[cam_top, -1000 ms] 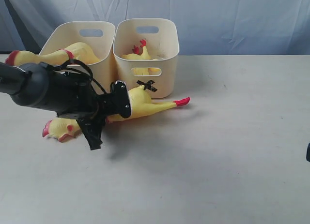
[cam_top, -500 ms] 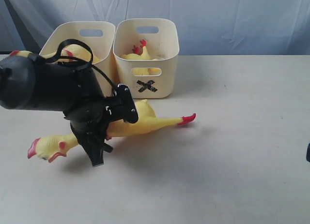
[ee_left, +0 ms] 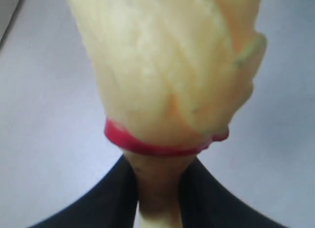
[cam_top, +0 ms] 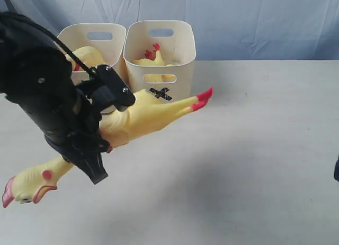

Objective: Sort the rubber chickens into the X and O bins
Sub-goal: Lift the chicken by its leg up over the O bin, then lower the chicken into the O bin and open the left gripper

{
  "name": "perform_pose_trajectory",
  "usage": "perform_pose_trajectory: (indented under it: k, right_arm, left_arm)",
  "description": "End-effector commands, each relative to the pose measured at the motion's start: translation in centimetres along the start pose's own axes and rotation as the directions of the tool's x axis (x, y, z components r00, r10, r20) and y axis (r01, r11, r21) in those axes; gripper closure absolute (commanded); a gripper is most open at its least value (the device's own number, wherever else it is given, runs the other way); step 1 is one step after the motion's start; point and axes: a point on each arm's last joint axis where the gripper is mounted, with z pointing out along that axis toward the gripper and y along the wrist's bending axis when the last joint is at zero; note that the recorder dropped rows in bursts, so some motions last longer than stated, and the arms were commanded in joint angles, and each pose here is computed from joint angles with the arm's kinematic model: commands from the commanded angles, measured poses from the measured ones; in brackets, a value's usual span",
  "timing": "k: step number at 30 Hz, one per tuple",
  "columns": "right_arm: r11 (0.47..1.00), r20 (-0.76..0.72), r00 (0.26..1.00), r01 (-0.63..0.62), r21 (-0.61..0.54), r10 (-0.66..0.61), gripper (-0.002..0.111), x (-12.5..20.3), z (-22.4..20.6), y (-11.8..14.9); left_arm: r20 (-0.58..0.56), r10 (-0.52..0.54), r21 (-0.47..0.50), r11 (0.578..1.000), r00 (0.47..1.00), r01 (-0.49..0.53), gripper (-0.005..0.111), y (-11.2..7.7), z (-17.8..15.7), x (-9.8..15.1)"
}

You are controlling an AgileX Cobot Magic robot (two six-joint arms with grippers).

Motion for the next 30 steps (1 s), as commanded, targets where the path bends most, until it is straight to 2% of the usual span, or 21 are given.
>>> perform_pose_trajectory:
  k: [1,6,10,13,19,24,30]
  right_arm:
    - [1.000,-0.005,1.000,-0.002,0.003,0.002,0.108,0.2,0.0,0.0]
    - [1.000,-0.007,1.000,-0.002,0.001,0.002,0.108,0.2,0.0,0.0]
    - [1.000,-0.007,1.000,-0.002,0.001,0.002,0.108,0.2,0.0,0.0]
    - [1.000,-0.007,1.000,-0.002,0.001,0.002,0.108,0.2,0.0,0.0]
    - [1.000,-0.007,1.000,-0.002,0.001,0.002,0.108,0.2,0.0,0.0]
    - [1.000,-0.008,1.000,-0.002,0.000,0.002,0.108,0.2,0.0,0.1]
    - [1.000,-0.008,1.000,-0.002,0.000,0.002,0.108,0.2,0.0,0.1]
  left_arm:
    - [0.070,-0.133,-0.023,0.991,0.989,0.135,0.107,0.9,-4.6,0.5]
    - [0.122,-0.185,-0.110,0.974,0.975,0.199,0.107,2.7,-8.9,0.4]
    - [0.238,-0.213,-0.212,0.941,0.948,0.265,0.107,4.5,-11.8,-0.6]
    - [0.294,-0.249,-0.229,0.919,0.923,0.321,0.107,5.8,-13.2,-1.5]
    - [0.322,-0.445,-0.064,0.870,0.836,0.488,0.107,9.1,-13.9,-2.3]
    - [0.278,-0.609,0.093,0.787,0.743,0.610,0.107,12.2,-12.7,-2.7]
    - [0.210,-0.725,0.196,0.688,0.656,0.699,0.107,15.5,-10.3,-3.2]
